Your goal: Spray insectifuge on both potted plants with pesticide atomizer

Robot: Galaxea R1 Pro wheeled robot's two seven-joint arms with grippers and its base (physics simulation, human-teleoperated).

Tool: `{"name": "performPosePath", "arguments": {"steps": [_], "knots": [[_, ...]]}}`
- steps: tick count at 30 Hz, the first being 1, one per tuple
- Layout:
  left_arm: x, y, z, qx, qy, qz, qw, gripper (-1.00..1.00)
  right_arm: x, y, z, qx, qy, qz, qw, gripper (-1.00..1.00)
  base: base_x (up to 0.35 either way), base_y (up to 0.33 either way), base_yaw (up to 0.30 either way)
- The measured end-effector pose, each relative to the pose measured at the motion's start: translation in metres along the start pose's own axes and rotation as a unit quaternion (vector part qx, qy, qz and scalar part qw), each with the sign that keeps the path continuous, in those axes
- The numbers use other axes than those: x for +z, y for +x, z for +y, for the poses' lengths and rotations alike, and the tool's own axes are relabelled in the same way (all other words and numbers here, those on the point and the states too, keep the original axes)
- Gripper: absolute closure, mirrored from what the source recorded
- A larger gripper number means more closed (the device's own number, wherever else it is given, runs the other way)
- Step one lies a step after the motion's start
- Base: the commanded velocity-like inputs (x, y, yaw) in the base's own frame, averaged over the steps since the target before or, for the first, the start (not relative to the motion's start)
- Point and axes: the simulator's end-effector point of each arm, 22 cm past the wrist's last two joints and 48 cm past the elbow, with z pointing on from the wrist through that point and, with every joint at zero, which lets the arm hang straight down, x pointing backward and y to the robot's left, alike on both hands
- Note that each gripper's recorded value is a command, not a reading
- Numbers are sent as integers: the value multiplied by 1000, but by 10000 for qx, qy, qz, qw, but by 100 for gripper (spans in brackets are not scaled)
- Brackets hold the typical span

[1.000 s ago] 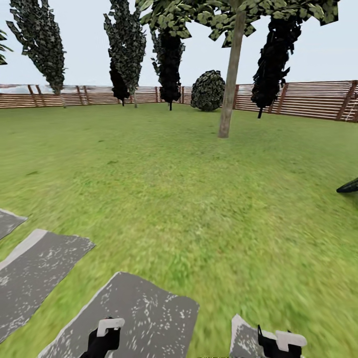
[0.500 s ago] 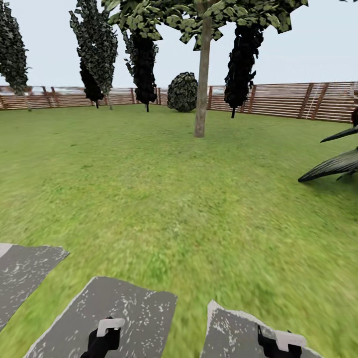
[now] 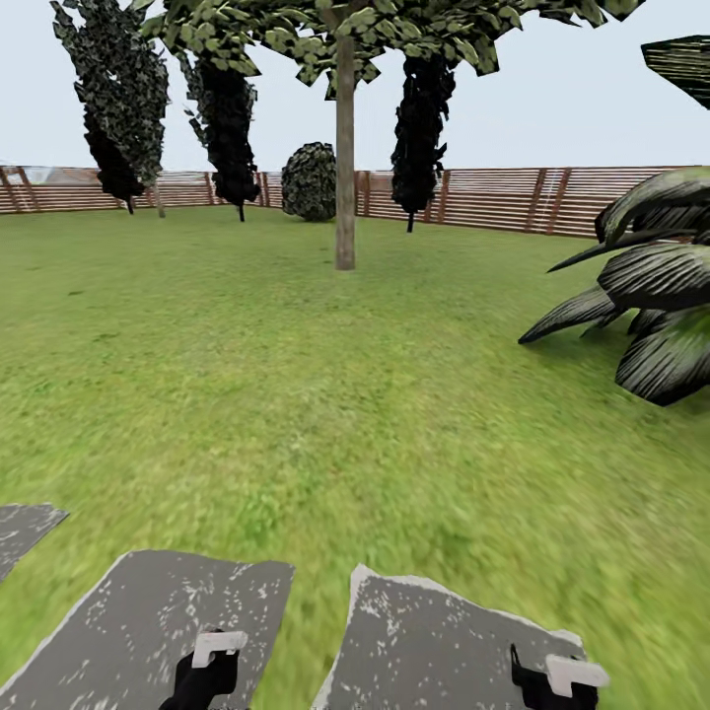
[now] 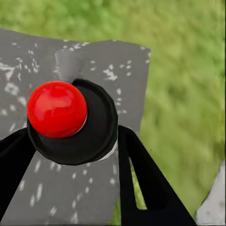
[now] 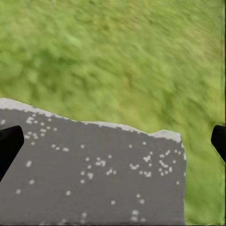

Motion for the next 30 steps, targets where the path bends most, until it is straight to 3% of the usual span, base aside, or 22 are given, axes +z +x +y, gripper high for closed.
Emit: {"name": "performPosePath", "arguments": {"steps": [30], "knots": [[0,0,0,-9,-4,0,10000,100,0,0,0,-1,-2,1,10000,-100,-217,-221,-277]]}}
